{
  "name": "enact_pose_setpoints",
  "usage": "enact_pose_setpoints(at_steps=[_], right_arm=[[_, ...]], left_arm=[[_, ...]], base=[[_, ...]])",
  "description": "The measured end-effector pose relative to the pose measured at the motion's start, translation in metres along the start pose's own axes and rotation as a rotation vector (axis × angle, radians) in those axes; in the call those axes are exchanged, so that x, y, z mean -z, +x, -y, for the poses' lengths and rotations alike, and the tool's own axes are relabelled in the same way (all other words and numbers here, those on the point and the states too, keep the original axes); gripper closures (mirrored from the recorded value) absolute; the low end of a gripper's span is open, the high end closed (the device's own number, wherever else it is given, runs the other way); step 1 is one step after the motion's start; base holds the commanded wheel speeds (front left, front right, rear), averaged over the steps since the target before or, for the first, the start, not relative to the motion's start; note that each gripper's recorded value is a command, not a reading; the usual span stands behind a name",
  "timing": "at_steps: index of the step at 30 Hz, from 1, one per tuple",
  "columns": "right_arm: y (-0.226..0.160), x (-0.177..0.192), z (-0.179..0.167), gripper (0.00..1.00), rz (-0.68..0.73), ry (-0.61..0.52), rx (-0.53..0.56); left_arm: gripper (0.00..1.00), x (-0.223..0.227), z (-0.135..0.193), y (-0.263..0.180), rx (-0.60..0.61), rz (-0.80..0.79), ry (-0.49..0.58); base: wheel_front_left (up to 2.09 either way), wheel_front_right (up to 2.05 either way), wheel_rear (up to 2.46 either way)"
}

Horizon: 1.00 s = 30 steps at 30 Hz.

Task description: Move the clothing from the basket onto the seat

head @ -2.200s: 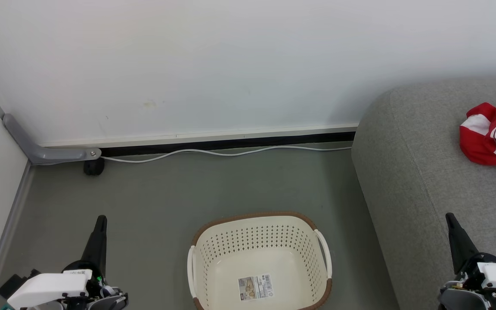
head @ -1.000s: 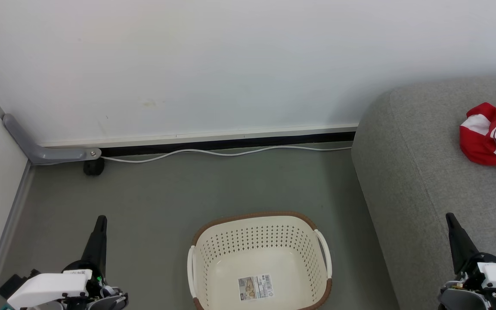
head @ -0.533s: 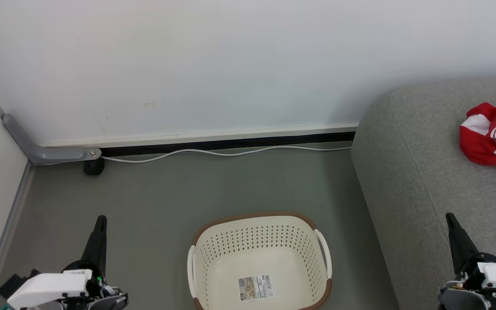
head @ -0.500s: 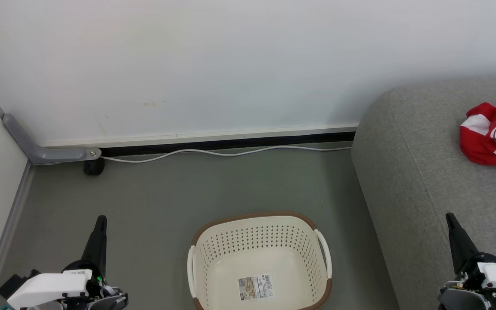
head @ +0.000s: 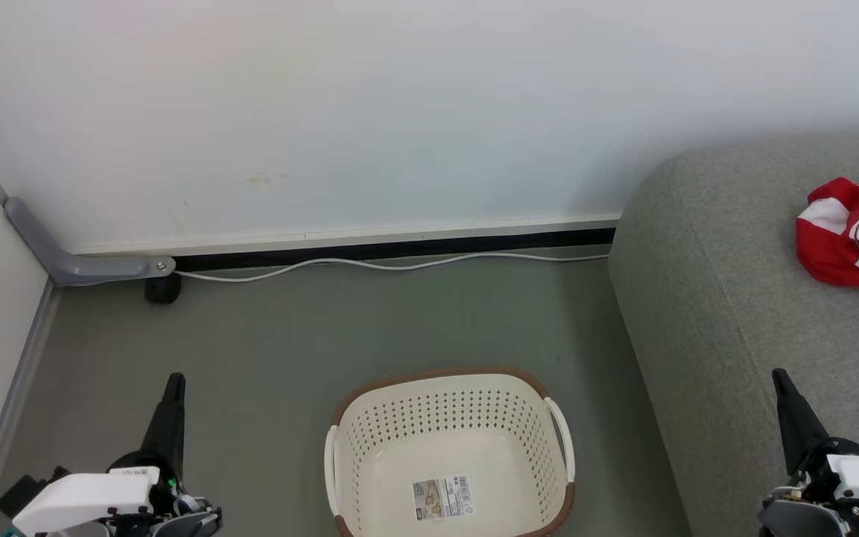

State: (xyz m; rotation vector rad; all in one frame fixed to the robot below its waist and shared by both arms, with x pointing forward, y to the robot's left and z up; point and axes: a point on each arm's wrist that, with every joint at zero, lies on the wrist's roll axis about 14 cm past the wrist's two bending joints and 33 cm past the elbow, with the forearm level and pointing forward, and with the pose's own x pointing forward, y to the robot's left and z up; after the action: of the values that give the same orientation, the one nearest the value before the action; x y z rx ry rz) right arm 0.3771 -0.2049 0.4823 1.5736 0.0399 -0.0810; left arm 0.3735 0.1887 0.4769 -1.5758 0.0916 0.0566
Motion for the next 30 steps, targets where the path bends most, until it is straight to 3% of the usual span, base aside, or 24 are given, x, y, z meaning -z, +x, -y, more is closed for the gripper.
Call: enact_pose_setpoints(at_steps=[30], right_arm=[[0.0000,-0.0001,0.0000,1.00,0.000,0.000,0.000]], left_arm=[[1.00,0.0000,0.0000,0.0000,0.000,0.000,0.000]], base=[[0.00,0.00,0.00]])
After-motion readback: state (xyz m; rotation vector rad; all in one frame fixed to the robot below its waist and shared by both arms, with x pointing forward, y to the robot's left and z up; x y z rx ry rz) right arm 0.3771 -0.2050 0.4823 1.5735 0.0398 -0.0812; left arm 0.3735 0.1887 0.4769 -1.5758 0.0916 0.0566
